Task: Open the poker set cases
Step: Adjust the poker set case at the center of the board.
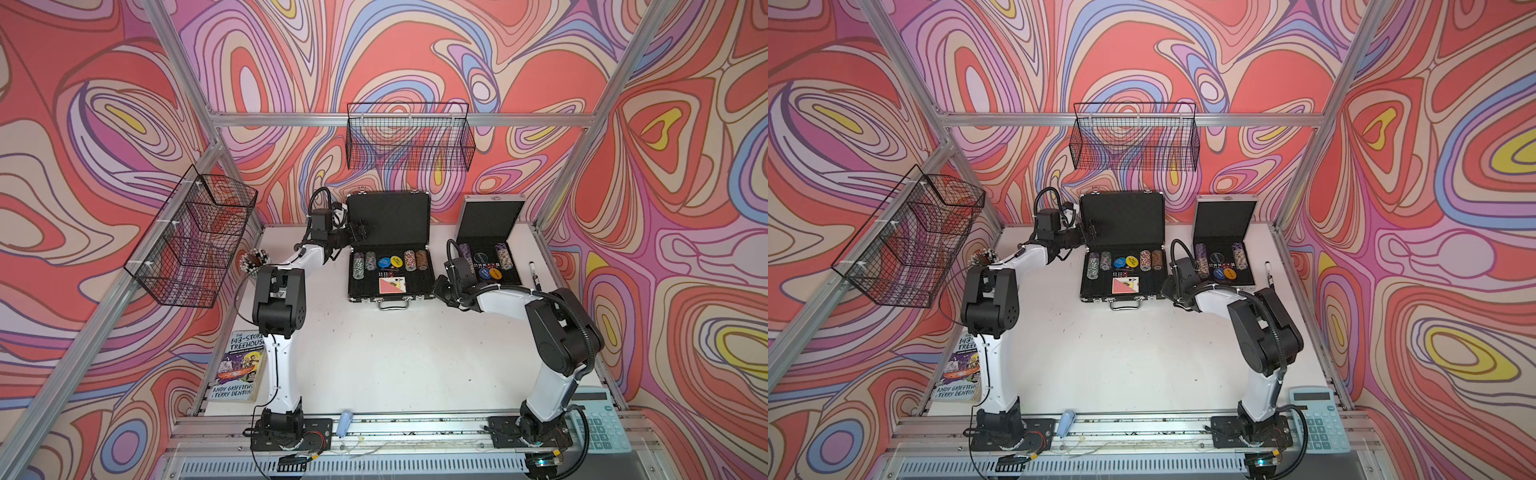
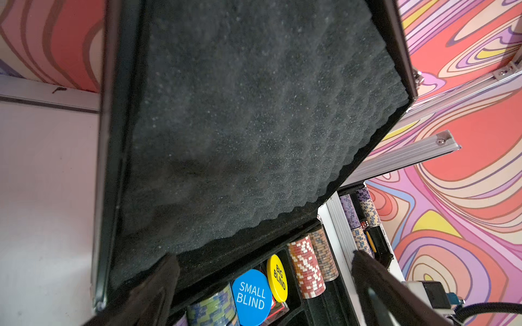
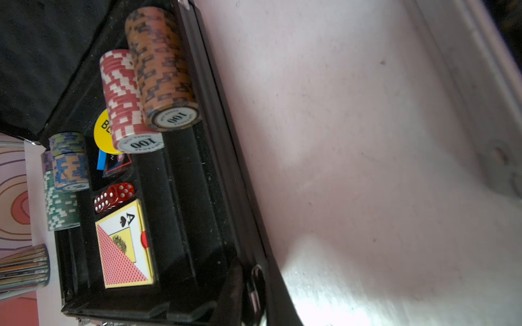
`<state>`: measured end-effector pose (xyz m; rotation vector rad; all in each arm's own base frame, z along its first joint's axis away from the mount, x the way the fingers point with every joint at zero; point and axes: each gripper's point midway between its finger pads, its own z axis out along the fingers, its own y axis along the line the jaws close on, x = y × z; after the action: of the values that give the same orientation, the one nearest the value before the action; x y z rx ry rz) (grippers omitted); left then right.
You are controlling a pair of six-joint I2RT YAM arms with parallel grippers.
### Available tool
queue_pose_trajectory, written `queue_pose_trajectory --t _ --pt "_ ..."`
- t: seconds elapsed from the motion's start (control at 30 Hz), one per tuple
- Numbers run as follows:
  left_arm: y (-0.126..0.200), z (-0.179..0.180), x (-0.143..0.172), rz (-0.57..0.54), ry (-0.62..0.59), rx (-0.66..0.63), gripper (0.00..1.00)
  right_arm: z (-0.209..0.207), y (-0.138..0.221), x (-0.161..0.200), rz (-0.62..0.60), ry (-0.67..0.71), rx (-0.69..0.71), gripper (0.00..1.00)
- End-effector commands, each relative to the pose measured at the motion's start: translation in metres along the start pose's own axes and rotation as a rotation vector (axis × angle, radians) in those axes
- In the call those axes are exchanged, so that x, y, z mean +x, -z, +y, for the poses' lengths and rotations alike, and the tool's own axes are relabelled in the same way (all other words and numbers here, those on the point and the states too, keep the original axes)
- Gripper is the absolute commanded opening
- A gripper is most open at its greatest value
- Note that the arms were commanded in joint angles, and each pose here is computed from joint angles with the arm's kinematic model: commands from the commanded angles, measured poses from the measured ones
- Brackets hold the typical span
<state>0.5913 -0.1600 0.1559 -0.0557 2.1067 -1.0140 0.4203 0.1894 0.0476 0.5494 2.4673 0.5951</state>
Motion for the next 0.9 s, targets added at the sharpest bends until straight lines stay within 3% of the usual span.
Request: queue_pose_trajectory --t 0.0,0.13,0.3,0.6,0.73,0.87 --pt "0.009 -0.004 -0.007 -0.010 -0.013 0.003 0.98 -0.045 -0.011 0.004 0.010 -0.081 0.161 0.00" --pt "0.016 -0.009 -0.016 -0.028 -0.030 -0.009 0.99 -0.041 -0.005 -0.002 -0.014 -0.074 0.155 0.02" --pt "0.038 -0.019 -0.034 -0.068 -0.073 -0.049 1.00 -0.035 0.005 -0.018 -0.052 -0.017 0.168 0.26" --pt "0.125 -0.039 -0.056 -0.193 -0.231 -0.256 1.00 -0.016 0.045 -0.084 -0.189 0.094 0.148 0.52" --pt "0.173 -0.031 -0.037 -0.271 -0.263 -0.404 1.00 0.004 0.080 -0.121 -0.307 0.187 0.092 0.56" --pt "0.210 -0.009 0.000 -0.315 -0.248 -0.538 1.00 0.000 0.113 -0.151 -0.441 0.254 0.111 0.60"
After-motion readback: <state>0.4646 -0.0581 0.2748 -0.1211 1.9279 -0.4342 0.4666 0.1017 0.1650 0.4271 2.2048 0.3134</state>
